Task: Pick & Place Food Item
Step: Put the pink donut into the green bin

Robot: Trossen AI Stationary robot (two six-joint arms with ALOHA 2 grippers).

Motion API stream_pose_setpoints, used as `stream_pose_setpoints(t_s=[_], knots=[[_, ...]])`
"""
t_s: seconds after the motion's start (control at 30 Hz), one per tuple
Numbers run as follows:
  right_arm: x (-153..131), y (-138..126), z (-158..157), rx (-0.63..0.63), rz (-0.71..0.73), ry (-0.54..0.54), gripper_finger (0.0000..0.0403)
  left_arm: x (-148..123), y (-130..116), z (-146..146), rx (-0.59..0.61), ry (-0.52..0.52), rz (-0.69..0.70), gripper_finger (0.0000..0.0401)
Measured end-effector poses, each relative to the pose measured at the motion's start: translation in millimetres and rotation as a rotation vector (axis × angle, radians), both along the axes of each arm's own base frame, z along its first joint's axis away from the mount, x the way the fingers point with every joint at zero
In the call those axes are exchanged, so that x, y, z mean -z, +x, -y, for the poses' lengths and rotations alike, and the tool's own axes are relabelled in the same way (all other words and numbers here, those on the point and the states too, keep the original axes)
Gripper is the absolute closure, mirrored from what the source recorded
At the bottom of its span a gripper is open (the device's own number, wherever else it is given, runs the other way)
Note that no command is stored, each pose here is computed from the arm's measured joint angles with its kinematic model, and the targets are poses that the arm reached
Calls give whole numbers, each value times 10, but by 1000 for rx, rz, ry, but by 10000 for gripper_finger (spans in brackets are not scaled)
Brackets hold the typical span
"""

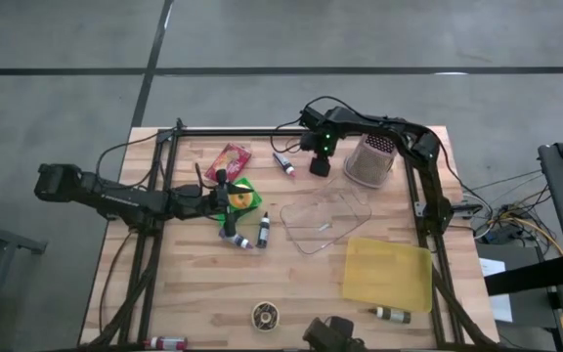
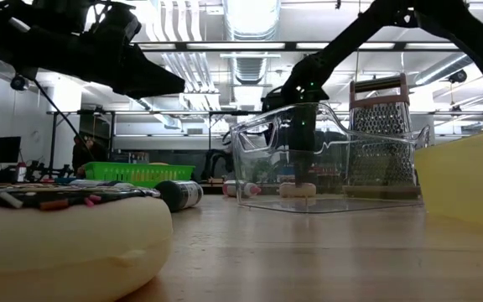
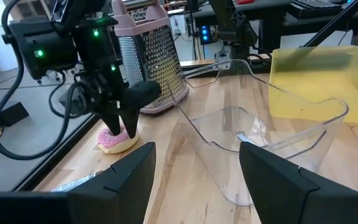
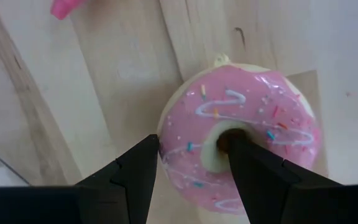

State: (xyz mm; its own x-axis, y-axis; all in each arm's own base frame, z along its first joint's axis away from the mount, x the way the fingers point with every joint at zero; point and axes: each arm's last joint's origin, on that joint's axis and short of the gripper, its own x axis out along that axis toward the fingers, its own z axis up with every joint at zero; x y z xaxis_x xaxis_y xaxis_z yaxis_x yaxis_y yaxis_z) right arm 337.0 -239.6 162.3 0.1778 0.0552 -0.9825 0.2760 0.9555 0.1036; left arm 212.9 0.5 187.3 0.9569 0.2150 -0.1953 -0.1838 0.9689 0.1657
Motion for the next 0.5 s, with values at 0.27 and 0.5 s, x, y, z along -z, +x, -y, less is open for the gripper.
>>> stream_pose_setpoints(t_s=[0.27,0.5], knots=[[119,17,15,-23,-22,5,216,0,0,-1,0,0,0,167],[115,33,-11,-57,-30,-13,323,0,0,-2,-2,0,0,167]])
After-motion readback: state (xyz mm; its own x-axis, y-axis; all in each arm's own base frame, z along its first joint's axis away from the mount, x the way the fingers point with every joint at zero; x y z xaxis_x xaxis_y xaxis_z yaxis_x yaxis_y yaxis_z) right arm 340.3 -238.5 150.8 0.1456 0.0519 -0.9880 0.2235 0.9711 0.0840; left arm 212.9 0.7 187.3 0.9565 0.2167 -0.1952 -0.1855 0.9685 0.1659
